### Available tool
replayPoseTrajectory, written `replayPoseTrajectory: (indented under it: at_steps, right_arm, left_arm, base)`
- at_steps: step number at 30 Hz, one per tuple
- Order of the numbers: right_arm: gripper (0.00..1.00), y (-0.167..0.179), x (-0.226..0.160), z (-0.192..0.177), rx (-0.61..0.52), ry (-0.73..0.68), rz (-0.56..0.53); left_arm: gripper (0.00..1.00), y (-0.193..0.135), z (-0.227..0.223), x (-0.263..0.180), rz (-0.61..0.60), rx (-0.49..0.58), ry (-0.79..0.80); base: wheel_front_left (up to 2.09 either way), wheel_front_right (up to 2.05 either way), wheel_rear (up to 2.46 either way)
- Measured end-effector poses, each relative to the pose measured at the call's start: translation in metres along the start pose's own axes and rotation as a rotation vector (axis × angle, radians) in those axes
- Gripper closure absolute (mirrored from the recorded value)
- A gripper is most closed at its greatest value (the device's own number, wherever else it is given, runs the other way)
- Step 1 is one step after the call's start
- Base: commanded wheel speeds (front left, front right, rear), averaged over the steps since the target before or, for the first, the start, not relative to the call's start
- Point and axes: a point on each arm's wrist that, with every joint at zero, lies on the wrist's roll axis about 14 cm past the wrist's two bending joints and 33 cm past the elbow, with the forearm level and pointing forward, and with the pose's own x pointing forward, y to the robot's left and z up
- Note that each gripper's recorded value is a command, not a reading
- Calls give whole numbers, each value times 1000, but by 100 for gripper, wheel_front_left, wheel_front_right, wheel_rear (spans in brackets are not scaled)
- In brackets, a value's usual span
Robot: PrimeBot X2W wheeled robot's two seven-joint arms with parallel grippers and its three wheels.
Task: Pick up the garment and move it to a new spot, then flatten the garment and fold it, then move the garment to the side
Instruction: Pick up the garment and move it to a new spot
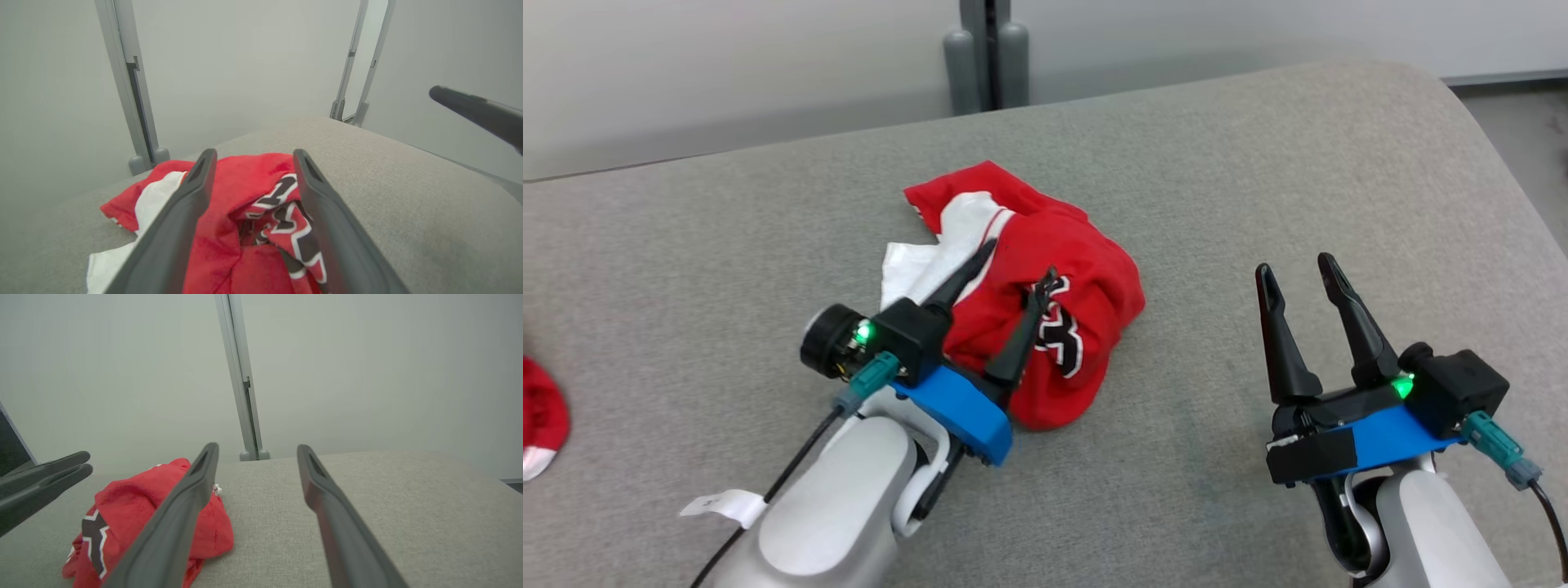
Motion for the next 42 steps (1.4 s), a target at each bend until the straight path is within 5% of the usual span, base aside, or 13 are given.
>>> replayPoseTrajectory:
  at_steps: [12, 21, 31, 42]
  right_arm:
    - [0, 31, 5, 4, 19, -17, 84]
    - [0, 52, 11, 2, 22, -16, 138]
    - [0, 61, 10, -2, 9, -7, 163]
    - [0, 48, 1, -8, -7, 21, 123]
  left_arm:
    - [0, 82, 67, -58, 353, 82, -196]
    - [0, 129, 73, -141, 624, 83, -245]
    - [0, 136, 50, -208, 771, 85, -203]
    - [0, 128, 37, -229, 808, 71, -183]
  base:
    - [0, 0, 0]
    - [0, 0, 0]
    - [0, 0, 0]
    - [0, 0, 0]
